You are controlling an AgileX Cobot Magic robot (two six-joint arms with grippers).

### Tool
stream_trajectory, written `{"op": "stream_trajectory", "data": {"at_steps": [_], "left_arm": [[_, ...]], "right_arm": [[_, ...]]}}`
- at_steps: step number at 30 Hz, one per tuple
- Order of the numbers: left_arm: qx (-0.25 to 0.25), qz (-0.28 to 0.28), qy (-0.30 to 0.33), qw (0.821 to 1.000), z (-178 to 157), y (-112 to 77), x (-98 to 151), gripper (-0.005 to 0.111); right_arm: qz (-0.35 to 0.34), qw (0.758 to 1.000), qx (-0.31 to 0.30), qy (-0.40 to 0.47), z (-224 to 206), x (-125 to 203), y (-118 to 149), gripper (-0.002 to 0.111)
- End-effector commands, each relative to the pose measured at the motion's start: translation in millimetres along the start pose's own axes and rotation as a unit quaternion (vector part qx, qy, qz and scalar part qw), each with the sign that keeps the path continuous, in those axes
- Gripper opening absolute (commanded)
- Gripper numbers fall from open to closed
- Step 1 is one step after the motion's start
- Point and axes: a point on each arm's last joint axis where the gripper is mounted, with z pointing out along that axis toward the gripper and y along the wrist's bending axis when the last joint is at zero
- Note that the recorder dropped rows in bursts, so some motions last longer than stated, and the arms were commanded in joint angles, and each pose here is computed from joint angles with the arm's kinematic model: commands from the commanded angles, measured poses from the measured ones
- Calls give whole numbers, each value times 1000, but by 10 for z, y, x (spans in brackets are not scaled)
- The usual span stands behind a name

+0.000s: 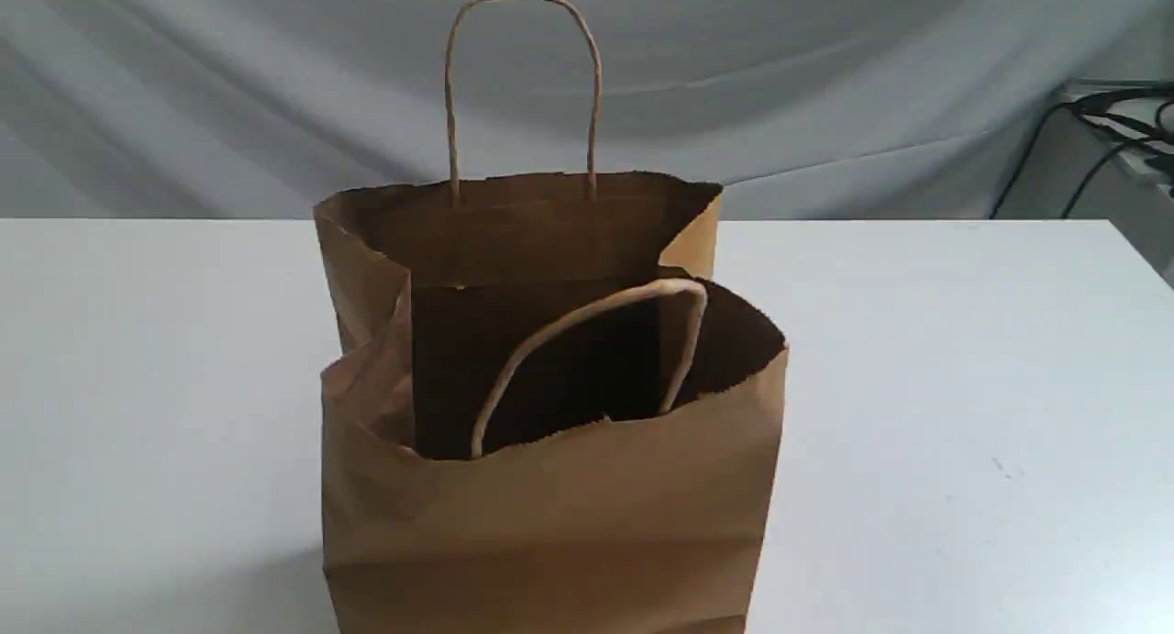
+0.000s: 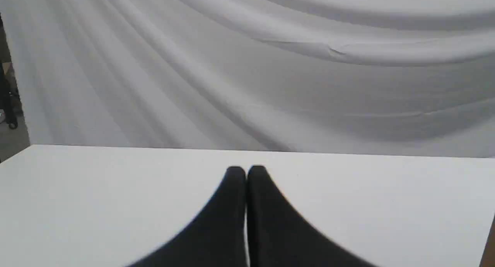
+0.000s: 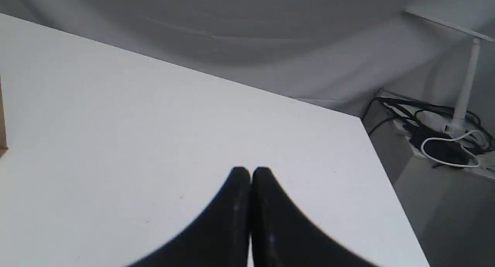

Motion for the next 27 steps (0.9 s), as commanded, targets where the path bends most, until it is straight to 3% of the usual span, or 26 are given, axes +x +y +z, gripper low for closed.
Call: {"op": "stream_trajectory", "data": {"at_steps": [1,27], "left_arm": [[-3,-15,2,1000,-2,3,13,0],[-2,-14,1,1000,-2,2,12,0]], "right_arm": [[3,1000,2,0,-2,9,1,0],[3,1000,2,0,-2,9,1,0]]}}
